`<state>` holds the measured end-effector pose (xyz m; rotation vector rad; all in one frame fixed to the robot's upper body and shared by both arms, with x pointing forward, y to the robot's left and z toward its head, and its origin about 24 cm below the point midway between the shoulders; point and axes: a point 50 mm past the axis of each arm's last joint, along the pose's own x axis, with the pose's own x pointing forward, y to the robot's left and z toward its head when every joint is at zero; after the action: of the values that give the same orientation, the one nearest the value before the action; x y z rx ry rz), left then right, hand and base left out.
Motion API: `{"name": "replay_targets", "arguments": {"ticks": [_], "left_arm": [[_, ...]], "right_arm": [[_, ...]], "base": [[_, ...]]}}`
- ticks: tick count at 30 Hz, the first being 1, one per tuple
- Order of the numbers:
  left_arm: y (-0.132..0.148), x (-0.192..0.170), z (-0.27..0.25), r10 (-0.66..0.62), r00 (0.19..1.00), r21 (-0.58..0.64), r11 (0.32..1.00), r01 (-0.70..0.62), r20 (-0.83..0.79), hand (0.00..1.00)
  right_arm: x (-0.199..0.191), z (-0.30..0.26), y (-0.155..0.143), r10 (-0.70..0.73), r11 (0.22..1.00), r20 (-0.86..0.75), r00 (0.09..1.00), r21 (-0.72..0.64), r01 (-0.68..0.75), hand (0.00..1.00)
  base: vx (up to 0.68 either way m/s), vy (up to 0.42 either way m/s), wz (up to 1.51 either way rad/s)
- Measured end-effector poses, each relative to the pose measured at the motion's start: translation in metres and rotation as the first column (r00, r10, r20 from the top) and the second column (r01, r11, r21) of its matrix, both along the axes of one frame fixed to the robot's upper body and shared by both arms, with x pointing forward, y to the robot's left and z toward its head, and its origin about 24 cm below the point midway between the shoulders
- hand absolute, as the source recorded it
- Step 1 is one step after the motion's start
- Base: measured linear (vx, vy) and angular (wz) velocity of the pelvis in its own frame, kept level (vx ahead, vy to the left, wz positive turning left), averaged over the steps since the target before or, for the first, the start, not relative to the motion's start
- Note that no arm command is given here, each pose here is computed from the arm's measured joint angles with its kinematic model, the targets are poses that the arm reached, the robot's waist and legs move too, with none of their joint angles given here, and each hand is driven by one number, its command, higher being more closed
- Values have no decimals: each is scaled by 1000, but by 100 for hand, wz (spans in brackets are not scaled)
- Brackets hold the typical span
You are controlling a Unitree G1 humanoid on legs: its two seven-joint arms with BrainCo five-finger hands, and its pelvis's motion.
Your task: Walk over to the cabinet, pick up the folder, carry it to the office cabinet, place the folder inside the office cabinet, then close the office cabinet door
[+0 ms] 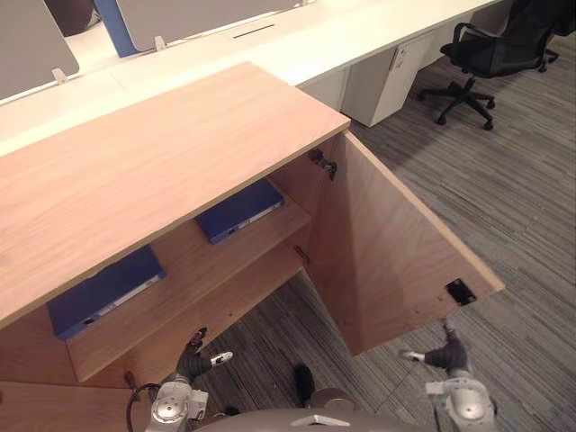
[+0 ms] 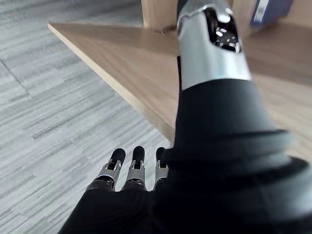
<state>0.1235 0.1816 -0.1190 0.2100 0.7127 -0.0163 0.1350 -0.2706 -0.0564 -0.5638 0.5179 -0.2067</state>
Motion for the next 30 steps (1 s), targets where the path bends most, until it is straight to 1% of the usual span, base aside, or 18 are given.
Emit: {"name": "replay_targets", "arguments": {"ticks": [3,4,5,6,9,11,12,16,18,21,23,25,27,29,30], "left_arm": [[-2,1,-2,-24,1000,9,1000,24,-12,0],[-3,1,-2,-29,1000,12,1000,29,-13,0],[-4,1,-2,-35,999,14,999,35,-14,0],[-4,1,-2,-36,999,14,999,37,-13,0],[-4,1,-3,-34,999,18,999,34,-15,0],[-4,-1,-4,-33,999,19,999,34,-21,0],[-5,-2,-4,-35,999,18,999,36,-23,0],[-4,-5,-7,-33,998,21,999,34,-46,0],[-1,-8,-8,-31,998,29,999,33,-56,0],[5,-10,-8,-29,998,45,998,32,-61,0],[8,-10,-8,-15,998,55,998,18,-59,0],[10,-10,-8,-2,998,59,998,6,-57,0],[11,-11,-8,8,998,62,998,-4,-61,0],[13,-12,-9,27,998,58,998,-24,-63,0],[14,-13,-9,36,997,57,998,-32,-69,0]], "right_arm": [[-5,-19,37,200,979,-105,974,50,-196,0],[-6,-21,46,254,967,-119,960,62,-248,0],[-8,-26,65,318,947,-128,940,101,-306,0],[-9,-28,75,364,929,-132,922,115,-351,0],[-4,-28,105,470,877,-84,879,152,-455,0],[4,-27,113,483,869,-57,874,156,-470,0],[8,-27,113,485,869,-55,873,143,-474,0],[15,-30,98,429,901,-77,900,103,-421,0],[14,-36,84,363,931,-110,925,74,-356,0],[8,-44,70,298,954,-166,940,54,-293,0],[2,-50,60,224,974,-204,953,39,-221,0],[-3,-56,57,182,983,-235,955,61,-173,0],[-5,-61,60,160,986,-248,955,94,-141,0],[-9,-68,65,106,987,-276,955,149,-67,0],[-10,-70,67,99,985,-283,954,162,-54,0]], "base": [[-67,-16,1],[-60,-20,25],[-50,-16,29],[-47,-9,27],[-25,14,10],[-8,34,14],[-8,44,16],[8,57,19],[23,51,14],[14,43,20],[11,33,22],[-8,30,21],[-26,40,19],[-10,19,31],[-17,28,21]]}}
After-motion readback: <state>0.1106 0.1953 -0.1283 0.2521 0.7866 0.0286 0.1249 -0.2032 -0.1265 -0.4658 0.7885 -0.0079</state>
